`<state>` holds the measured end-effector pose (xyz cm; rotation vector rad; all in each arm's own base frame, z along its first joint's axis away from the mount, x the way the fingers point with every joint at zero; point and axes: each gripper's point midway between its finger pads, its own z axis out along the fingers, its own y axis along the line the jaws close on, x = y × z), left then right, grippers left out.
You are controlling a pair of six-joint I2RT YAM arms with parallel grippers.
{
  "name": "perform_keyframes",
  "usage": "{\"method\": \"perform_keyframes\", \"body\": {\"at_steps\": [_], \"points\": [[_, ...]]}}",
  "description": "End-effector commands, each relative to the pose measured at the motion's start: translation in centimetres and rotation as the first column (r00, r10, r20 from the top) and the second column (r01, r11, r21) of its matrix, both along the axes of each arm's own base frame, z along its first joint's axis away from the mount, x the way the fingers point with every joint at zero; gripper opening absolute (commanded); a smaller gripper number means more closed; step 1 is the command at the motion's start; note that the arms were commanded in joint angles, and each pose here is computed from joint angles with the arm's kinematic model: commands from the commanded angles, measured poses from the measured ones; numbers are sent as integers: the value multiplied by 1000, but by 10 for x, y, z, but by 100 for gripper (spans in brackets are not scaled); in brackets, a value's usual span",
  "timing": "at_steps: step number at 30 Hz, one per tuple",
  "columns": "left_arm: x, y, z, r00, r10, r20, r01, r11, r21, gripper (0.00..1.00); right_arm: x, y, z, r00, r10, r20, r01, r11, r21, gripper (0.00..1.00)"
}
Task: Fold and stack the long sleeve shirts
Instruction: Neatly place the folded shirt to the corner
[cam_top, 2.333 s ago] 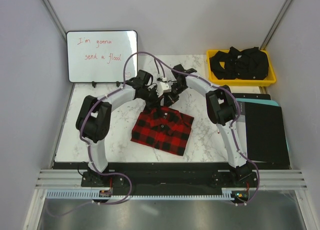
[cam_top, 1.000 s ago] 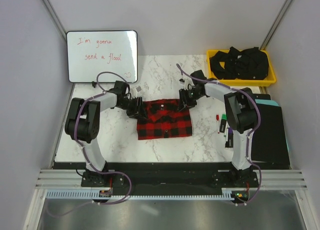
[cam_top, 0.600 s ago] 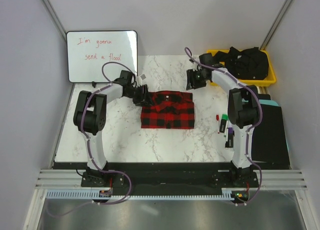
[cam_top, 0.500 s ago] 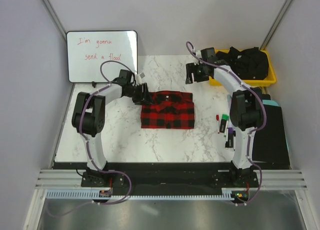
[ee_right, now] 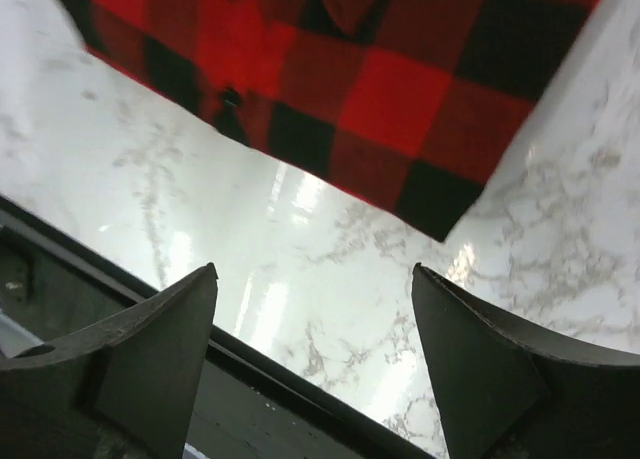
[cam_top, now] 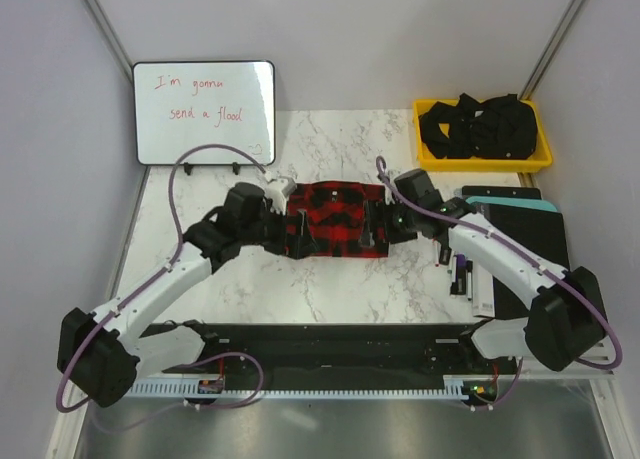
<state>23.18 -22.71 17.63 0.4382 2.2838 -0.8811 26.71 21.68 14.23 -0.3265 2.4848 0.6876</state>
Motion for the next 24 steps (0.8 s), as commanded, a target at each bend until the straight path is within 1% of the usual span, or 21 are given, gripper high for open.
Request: {"method": "perform_keyframes", "body": {"at_steps": [1, 2, 3, 4, 5, 7, 9, 10, 12, 13, 17, 21, 24], "points": [[-24, 18, -54, 978, 172, -116, -146, 968, 206, 100, -8, -11, -40, 975, -203, -91, 194, 975, -105, 87], [-27, 18, -66, 977, 180, -110, -147, 955, 256, 100, -8, -8, -42, 973, -214, -91, 204, 972, -115, 88], [-25, 19, -71, 975, 194, -106, -157, 947, 281, 100, -5, -5, -47, 968, -234, -88, 221, 966, -135, 88], [-26, 21, -79, 970, 209, -124, -161, 935, 315, 100, -11, 4, -50, 975, -202, -93, 187, 971, -147, 87], [-23, 25, -99, 958, 242, -157, -164, 906, 391, 99, -15, 9, -53, 978, -183, -103, 166, 973, -158, 87], [-13, 24, -106, 954, 253, -158, -161, 883, 440, 99, -23, 23, -62, 979, -155, -136, 130, 977, -171, 86], [-4, 23, -119, 949, 269, -163, -150, 843, 516, 99, -27, 23, -75, 970, -175, -170, 139, 969, -205, 85], [1, 27, -122, 947, 285, -147, -161, 819, 550, 99, -25, 19, -81, 966, -198, -164, 156, 959, -237, 85], [7, 29, -128, 943, 299, -147, -159, 792, 590, 99, -25, 13, -94, 955, -232, -184, 173, 942, -289, 85], [9, 26, -127, 942, 301, -150, -161, 795, 585, 99, -27, 14, -97, 949, -239, -203, 175, 941, -290, 85], [13, 12, -128, 935, 311, -169, -176, 823, 540, 99, -19, 17, -106, 933, -292, -208, 220, 924, -312, 82], [16, 11, -145, 913, 362, -185, -205, 802, 560, 99, -9, 11, -116, 912, -363, -191, 279, 891, -359, 82], [26, 10, -151, 917, 366, -157, -223, 798, 560, 99, 3, 10, -122, 900, -396, -181, 310, 874, -374, 81]]}}
